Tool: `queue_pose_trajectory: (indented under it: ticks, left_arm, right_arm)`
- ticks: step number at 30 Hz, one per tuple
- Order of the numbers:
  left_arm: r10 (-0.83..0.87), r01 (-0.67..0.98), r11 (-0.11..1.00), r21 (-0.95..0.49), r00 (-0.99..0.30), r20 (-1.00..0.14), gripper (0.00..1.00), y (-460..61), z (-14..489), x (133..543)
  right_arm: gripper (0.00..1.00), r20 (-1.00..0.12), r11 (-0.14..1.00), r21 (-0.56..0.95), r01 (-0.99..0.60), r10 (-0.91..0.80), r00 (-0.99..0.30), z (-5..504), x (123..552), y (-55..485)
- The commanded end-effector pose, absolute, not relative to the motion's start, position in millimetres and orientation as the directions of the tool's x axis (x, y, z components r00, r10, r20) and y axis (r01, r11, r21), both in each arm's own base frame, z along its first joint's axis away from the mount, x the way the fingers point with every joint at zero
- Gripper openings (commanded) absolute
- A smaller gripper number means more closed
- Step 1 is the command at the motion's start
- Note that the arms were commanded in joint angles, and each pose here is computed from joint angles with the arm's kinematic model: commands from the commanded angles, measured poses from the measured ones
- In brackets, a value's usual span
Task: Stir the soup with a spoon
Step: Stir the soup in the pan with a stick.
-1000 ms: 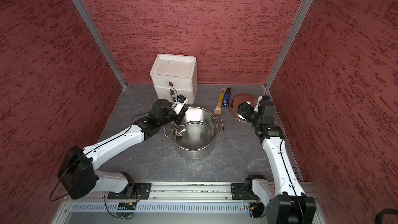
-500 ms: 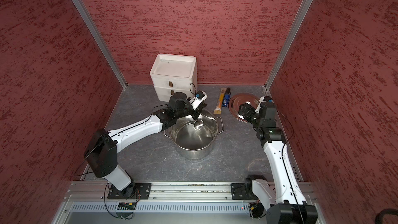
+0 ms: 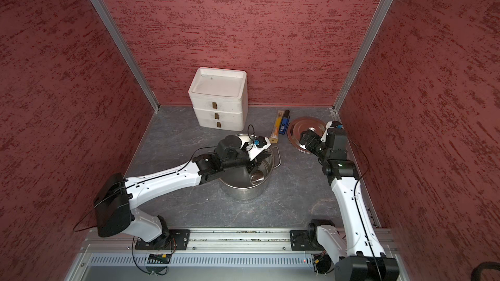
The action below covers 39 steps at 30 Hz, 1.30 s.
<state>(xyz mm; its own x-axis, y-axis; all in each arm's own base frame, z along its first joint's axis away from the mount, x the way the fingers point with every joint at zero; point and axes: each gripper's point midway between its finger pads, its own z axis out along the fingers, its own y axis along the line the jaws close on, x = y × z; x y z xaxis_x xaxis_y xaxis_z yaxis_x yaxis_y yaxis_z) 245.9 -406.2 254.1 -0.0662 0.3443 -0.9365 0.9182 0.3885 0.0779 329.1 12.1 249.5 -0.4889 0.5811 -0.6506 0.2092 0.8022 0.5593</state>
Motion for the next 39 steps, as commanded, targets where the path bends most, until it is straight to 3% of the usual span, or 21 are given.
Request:
queue_pose_trajectory:
  ticks: [1,10,21,29,39]
  left_arm:
    - [0.361,0.888,0.454,0.066,-0.116,-0.925,0.00,-380.5,249.8,238.1]
    - [0.384,0.788,0.609,0.089,-0.195,-0.903,0.00,-311.0,241.6,242.9]
    - [0.350,0.682,0.722,0.115,-0.217,-0.911,0.00,-267.3,246.2,311.7]
    - [0.355,0.707,0.696,0.122,-0.192,-0.915,0.00,-280.4,247.8,352.8]
    - [0.316,0.810,0.579,0.099,-0.111,-0.942,0.00,-369.3,260.1,363.7]
  right_arm:
    - [0.96,-0.652,0.797,0.568,0.206,0.588,-0.479,247.3,330.6,11.0]
    - [0.96,-0.637,0.786,0.586,0.198,0.597,-0.487,244.6,339.5,14.0]
    - [0.95,-0.636,0.783,0.593,0.188,0.599,-0.486,249.0,344.1,15.5]
    - [0.98,-0.658,0.806,0.563,0.183,0.571,-0.492,255.4,334.9,14.0]
    - [0.98,-0.680,0.817,0.546,0.184,0.561,-0.472,264.2,326.0,10.7]
